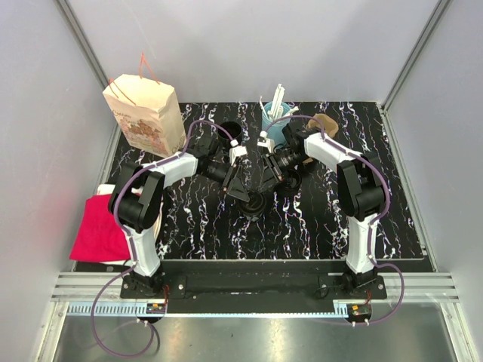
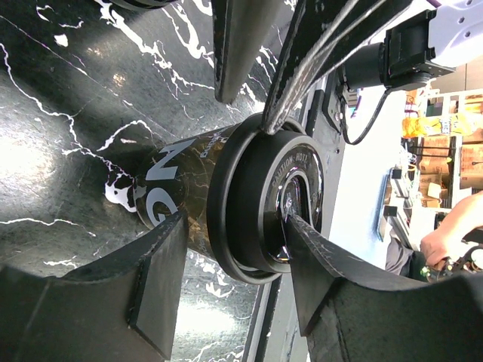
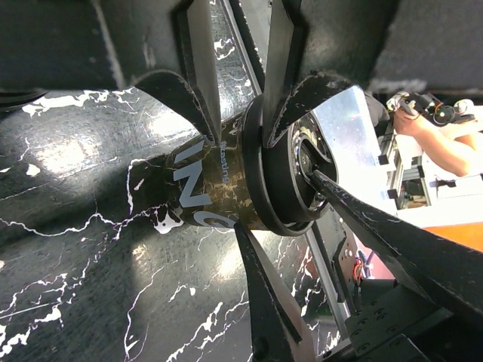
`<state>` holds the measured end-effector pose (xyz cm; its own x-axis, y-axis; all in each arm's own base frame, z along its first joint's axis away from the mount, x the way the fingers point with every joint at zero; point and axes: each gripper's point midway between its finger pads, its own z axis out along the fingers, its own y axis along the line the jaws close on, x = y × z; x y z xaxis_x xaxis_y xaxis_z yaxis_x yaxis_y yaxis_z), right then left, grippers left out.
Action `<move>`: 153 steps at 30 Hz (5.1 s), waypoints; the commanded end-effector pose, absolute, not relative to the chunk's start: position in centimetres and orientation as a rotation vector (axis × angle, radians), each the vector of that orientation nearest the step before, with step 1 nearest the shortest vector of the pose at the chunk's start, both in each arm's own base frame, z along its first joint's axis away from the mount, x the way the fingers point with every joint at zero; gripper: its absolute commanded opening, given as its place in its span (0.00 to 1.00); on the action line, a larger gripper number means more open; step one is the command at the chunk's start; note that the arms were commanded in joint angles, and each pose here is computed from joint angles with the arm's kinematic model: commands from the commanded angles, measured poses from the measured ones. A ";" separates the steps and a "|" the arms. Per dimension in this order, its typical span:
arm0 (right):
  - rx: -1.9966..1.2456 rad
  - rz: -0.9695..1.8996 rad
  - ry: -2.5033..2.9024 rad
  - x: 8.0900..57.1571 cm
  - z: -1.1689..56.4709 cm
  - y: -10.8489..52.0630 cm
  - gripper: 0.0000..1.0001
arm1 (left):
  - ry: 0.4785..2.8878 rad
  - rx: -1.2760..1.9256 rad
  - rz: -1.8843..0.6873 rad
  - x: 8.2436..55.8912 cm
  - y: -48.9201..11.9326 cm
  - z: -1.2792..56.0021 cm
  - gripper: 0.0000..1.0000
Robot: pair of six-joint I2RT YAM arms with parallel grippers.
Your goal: Pack the takeout coffee
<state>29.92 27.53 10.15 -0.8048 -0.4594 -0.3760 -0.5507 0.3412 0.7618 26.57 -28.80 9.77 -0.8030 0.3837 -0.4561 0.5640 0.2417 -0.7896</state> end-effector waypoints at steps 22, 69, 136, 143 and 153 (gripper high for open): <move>-1.065 1.245 2.581 28.3 6.0 26.1 0.30 | 2.427 0.944 -1.322 28.2 -27.5 5.7 0.54; -0.908 1.648 2.453 23.9 11.2 26.9 0.46 | 2.427 0.950 -1.297 28.4 -27.5 5.7 0.52; -0.736 1.122 2.776 27.1 2.3 25.7 0.00 | 2.458 1.004 -1.199 28.2 -26.7 4.9 0.46; -0.732 1.093 2.787 28.2 1.7 26.0 0.00 | 2.471 0.992 -1.209 28.3 -26.6 4.6 0.44; -0.757 0.873 2.835 29.0 -0.4 25.7 0.00 | 2.489 0.990 -1.183 28.3 -26.1 4.0 0.41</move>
<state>23.74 27.69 8.62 -0.9284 -0.3707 -0.0273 -0.2195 0.4873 0.8452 27.17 -28.03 10.06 -0.7841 0.3959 -0.4779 0.6006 0.2899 -0.7452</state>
